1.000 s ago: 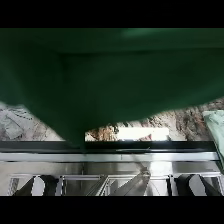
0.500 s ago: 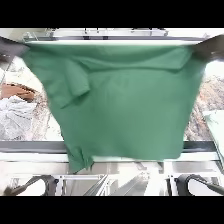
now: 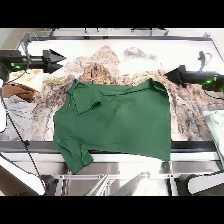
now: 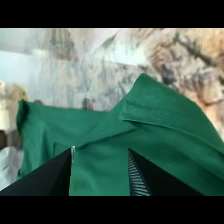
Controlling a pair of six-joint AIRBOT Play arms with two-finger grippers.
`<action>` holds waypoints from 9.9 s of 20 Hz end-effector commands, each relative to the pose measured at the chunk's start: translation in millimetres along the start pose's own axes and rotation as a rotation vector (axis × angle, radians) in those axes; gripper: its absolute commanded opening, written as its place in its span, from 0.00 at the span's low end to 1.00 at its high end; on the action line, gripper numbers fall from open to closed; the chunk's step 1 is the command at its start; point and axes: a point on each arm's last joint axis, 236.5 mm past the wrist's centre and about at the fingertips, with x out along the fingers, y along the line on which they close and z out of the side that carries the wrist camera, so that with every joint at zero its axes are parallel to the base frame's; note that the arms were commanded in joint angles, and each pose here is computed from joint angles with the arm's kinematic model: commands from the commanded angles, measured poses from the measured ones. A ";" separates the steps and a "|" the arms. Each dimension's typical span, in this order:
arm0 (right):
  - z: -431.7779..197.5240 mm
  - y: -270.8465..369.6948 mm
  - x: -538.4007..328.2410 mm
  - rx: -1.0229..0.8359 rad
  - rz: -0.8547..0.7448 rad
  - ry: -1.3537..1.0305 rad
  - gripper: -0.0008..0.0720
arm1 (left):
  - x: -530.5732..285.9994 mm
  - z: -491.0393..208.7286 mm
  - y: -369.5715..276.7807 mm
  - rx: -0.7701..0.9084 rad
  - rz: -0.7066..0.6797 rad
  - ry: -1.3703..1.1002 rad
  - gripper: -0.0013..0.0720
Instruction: Fold the shirts.
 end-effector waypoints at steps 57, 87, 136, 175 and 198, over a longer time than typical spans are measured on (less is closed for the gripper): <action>-371.4 -61.1 -51.9 0.538 -0.225 0.475 0.32 | -67.3 -333.0 63.8 -0.525 0.146 0.440 0.05; -131.7 468.2 -373.9 -1.206 -0.233 -1.055 0.05 | -254.9 -192.2 -526.5 1.034 0.020 -0.471 0.05; -20.8 -96.1 37.8 -0.171 -0.103 0.152 0.05 | 74.5 -96.5 108.8 -0.161 0.157 0.300 0.04; -205.3 -88.9 -40.6 0.125 -0.073 0.556 0.48 | -32.2 -338.2 99.7 -0.601 0.327 0.572 0.41; -213.4 -77.5 -46.3 0.140 -0.029 0.600 0.48 | -35.6 -279.9 64.9 -0.537 0.136 0.420 0.90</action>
